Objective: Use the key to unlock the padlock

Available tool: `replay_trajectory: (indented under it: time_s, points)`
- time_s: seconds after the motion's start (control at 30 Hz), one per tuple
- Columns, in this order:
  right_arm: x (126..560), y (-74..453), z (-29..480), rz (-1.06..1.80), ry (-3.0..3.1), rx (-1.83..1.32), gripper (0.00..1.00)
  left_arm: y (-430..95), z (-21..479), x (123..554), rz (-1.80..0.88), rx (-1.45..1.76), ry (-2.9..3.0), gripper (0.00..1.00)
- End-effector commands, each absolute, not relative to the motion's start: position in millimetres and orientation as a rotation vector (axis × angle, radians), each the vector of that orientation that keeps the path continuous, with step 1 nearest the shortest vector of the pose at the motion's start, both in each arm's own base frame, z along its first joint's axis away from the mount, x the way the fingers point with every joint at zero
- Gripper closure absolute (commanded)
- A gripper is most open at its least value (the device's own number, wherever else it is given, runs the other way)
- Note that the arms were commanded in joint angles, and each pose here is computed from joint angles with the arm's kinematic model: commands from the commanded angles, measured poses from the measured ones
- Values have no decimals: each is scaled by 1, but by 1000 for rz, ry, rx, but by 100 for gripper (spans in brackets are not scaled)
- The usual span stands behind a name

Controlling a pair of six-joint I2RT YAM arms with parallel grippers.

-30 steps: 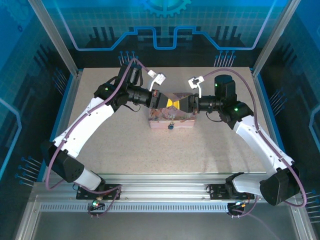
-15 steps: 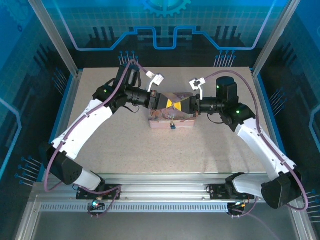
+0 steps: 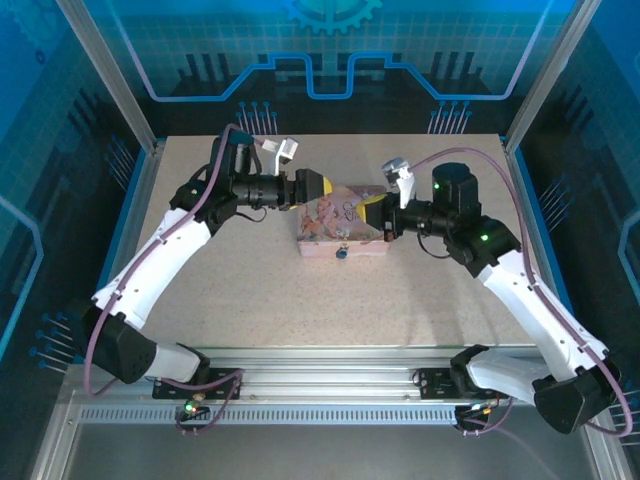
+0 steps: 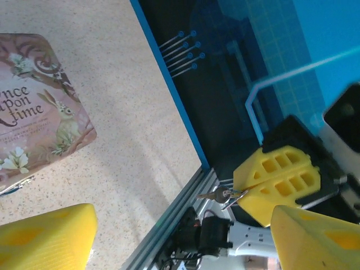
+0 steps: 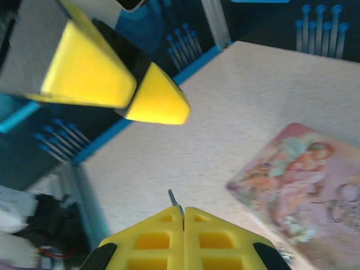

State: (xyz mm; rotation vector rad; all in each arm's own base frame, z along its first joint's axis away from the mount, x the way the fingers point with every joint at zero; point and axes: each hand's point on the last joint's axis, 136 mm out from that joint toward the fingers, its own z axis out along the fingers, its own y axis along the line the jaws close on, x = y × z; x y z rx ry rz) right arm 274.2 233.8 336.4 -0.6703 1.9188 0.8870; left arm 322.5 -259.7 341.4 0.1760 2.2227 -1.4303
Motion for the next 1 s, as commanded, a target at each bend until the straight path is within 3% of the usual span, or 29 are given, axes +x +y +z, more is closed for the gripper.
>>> replay_trajectory:
  time_s: [0.0, 0.27, 0.77, 0.97]
  points:
    - [296, 209, 345, 468, 1853, -687, 100, -256, 348, 333, -1493, 15, 2209, 18]
    - [305, 210, 380, 126, 1533, -773, 100, -258, 353, 343, -1591, -152, 2190, 19]
    - [293, 254, 417, -203, 1146, -919, 100, -292, 392, 348, -1835, -229, 2076, 24]
    - [294, 255, 419, -247, 1124, -914, 100, -297, 400, 348, -1882, -231, 2046, 34]
